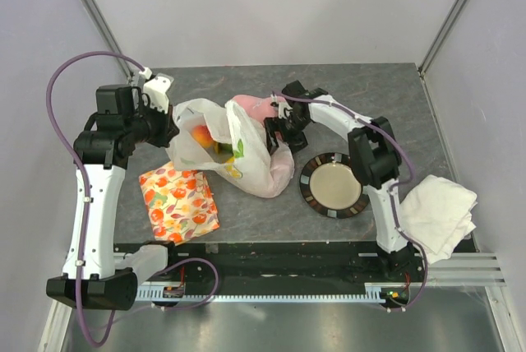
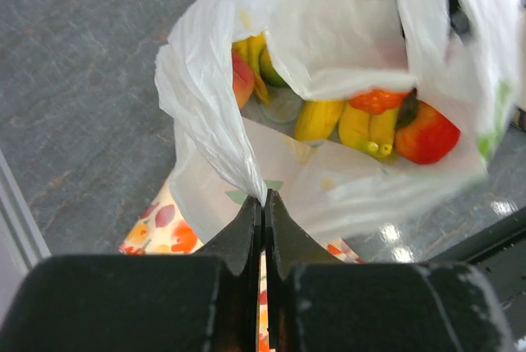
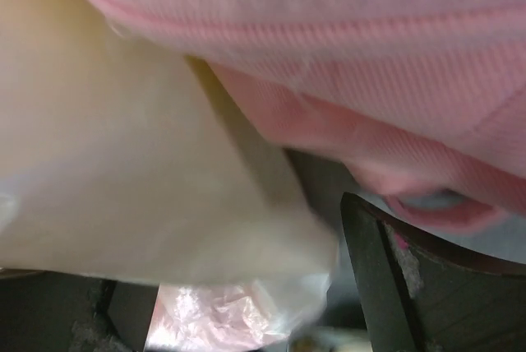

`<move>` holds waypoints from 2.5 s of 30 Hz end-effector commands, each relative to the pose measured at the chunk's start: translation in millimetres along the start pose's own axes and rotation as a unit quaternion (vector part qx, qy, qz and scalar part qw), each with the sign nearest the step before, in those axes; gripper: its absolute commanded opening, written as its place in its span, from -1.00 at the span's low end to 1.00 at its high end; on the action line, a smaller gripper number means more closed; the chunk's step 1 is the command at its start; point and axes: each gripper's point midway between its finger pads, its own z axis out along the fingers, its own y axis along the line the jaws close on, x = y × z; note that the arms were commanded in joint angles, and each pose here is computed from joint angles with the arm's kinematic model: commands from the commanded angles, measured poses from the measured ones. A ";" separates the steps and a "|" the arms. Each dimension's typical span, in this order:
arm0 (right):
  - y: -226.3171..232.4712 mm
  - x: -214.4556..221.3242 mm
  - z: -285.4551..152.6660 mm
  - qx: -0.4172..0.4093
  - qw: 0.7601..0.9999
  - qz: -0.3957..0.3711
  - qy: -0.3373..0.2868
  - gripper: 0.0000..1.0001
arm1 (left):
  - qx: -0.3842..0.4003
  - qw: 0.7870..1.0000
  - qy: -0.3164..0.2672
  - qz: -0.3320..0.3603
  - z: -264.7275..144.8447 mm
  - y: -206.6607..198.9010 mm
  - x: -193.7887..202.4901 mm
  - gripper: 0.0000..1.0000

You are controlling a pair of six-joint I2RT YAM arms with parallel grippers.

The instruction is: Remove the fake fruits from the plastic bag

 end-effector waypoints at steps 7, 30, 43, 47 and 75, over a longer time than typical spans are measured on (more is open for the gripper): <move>39.5 -125.2 -6.1 -0.065 0.985 -0.084 -0.138 0.84 | 0.114 0.993 0.000 -0.040 -11.6 -44.4 5.8 -0.97; 6.6 -192.3 -3.9 -0.042 0.970 -0.039 -0.235 -0.55 | 0.115 0.993 0.006 -0.021 -16.8 -46.5 13.1 -0.97; 69.6 -231.9 -225.8 -0.049 0.881 -0.186 -0.432 0.37 | 0.134 0.989 0.014 -0.056 -15.5 -59.3 32.0 -0.97; 160.2 -169.1 -280.0 -0.191 0.860 -0.229 -0.414 0.67 | 0.122 0.990 0.015 -0.071 -7.4 -54.3 34.9 -0.97; 196.2 -145.7 -188.6 0.031 0.863 -0.320 -0.390 -1.00 | 0.095 0.988 -0.058 -0.111 13.0 -26.2 -43.3 -0.97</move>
